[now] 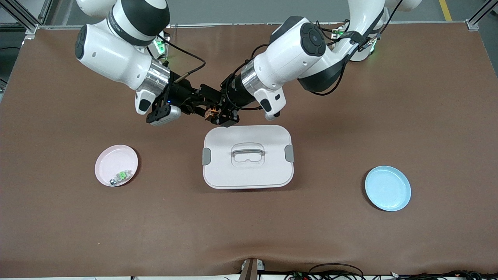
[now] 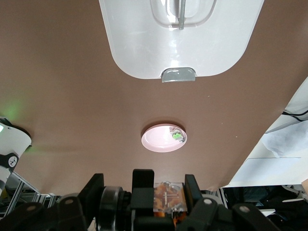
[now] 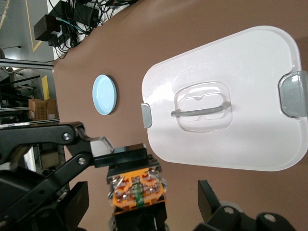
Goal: Transfer orange switch to right arm and place
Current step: 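Reach the right gripper to the switch held by the left gripper, then close the right gripper on the switch while the left gripper releases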
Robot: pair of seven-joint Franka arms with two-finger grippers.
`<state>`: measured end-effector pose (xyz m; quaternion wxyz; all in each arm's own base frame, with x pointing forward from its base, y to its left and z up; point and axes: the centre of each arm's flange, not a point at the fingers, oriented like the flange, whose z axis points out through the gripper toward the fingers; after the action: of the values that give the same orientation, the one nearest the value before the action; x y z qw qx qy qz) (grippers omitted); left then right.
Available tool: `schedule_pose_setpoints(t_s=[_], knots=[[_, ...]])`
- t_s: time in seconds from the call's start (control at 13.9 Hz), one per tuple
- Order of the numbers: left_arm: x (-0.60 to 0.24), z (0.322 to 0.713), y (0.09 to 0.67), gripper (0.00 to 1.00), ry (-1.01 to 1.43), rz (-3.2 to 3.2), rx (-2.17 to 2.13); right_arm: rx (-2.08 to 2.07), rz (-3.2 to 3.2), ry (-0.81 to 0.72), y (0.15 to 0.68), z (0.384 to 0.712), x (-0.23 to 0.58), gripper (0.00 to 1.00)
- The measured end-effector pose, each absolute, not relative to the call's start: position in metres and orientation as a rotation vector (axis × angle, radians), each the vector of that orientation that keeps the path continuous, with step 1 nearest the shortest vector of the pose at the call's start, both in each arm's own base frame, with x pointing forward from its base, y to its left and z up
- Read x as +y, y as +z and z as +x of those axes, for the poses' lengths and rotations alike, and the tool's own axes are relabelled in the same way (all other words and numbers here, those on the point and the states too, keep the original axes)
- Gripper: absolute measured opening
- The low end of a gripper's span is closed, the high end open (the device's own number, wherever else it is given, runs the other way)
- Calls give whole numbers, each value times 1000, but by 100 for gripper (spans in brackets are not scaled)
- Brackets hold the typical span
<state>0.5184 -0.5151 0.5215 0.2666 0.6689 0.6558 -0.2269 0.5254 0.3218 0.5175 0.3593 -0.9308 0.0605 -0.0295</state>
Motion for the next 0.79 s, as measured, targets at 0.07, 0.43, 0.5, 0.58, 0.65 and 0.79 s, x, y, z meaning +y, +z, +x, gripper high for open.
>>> schedule_pose_setpoints(t_s=[0.07, 0.43, 0.5, 0.58, 0.65, 0.79], knots=[[-515, 518, 522, 72, -612, 1806, 1770, 140, -2413, -87, 518, 526, 322, 100], [-515, 517, 521, 72, -613, 1808, 1770, 81, -2421, -114, 522, 527, 326, 48], [-516, 517, 522, 72, -614, 1809, 1767, 76, -2421, -113, 523, 526, 328, 40], [-516, 517, 522, 72, -613, 1809, 1767, 76, -2421, -113, 523, 526, 328, 39], [-516, 517, 522, 72, -613, 1809, 1767, 76, -2422, -112, 522, 526, 328, 39], [-516, 517, 522, 72, -613, 1809, 1768, 76, -2422, -112, 522, 526, 328, 39]])
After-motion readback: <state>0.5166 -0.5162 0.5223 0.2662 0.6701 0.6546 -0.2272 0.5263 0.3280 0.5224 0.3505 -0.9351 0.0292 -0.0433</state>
